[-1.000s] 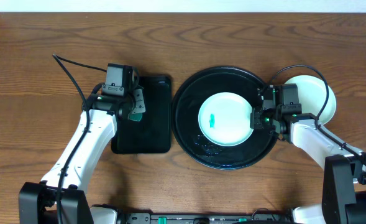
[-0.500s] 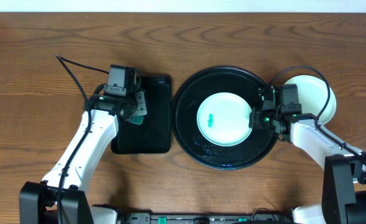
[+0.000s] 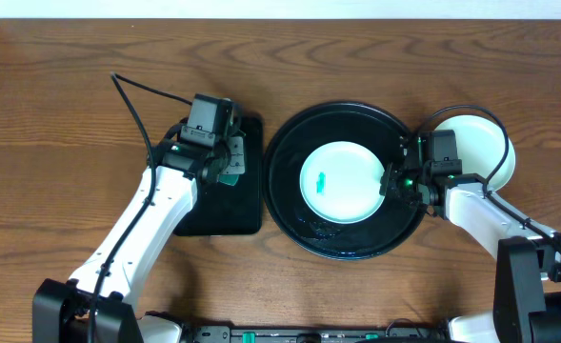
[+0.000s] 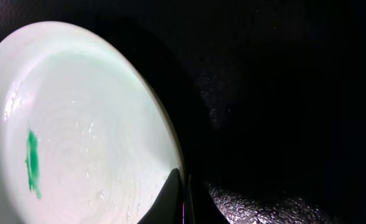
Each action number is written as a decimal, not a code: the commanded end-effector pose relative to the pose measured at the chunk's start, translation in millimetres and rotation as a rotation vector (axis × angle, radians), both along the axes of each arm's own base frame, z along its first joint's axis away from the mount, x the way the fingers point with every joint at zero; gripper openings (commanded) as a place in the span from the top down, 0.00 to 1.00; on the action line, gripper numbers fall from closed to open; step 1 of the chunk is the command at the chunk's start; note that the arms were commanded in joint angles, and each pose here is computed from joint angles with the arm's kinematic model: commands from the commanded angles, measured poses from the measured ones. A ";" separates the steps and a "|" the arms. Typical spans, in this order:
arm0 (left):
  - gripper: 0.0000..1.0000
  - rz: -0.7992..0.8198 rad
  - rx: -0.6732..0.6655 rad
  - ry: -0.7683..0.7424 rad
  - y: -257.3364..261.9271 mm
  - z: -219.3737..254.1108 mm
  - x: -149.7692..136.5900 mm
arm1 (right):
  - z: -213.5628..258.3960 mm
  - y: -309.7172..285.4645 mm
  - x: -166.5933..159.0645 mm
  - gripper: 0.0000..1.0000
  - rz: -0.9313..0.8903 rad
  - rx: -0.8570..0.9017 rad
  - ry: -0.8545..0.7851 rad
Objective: Clean dirty plates on tray and stack at the side
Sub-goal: 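Move the left gripper with the sponge over the pale green plate, then scrub the plate surface with the sponge in the left gripper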
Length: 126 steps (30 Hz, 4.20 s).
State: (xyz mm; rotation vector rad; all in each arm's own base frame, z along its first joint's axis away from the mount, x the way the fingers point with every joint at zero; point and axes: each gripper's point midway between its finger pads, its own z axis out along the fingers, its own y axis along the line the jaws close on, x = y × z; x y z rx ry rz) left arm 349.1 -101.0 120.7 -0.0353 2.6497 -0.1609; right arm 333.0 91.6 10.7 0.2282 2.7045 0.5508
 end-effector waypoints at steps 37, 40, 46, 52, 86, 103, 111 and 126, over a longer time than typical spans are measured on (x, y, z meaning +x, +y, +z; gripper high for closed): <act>0.93 -0.120 -0.198 0.090 -177.8 -32.3 -11.5 | -3.1 11.2 -3.3 0.99 0.035 0.015 0.001; 0.92 -0.120 -0.200 0.086 -181.7 -40.6 -6.6 | -3.1 11.2 -3.3 0.99 0.035 0.015 0.001; 0.93 -0.080 -0.134 0.039 -173.9 -54.4 8.4 | -3.1 11.1 -3.3 0.99 0.035 0.014 0.001; 0.92 -0.071 -0.094 0.072 -170.4 -77.6 8.0 | -3.1 11.1 -3.2 0.99 0.066 0.000 -0.012; 0.93 -0.154 -0.171 0.399 -192.0 -164.6 -40.8 | -2.5 28.3 -2.4 0.99 0.178 -0.078 -0.076; 0.93 -0.299 -0.472 0.262 -236.2 -52.3 -31.2 | -2.3 28.5 -2.1 0.99 0.178 -0.078 -0.077; 0.92 -0.355 -0.461 0.049 -225.3 20.4 -22.0 | -2.2 28.3 -1.9 0.99 0.178 -0.078 -0.078; 0.93 -0.163 -0.127 0.080 -162.3 -42.3 -15.8 | -2.1 28.4 -1.7 0.99 0.177 -0.077 -0.079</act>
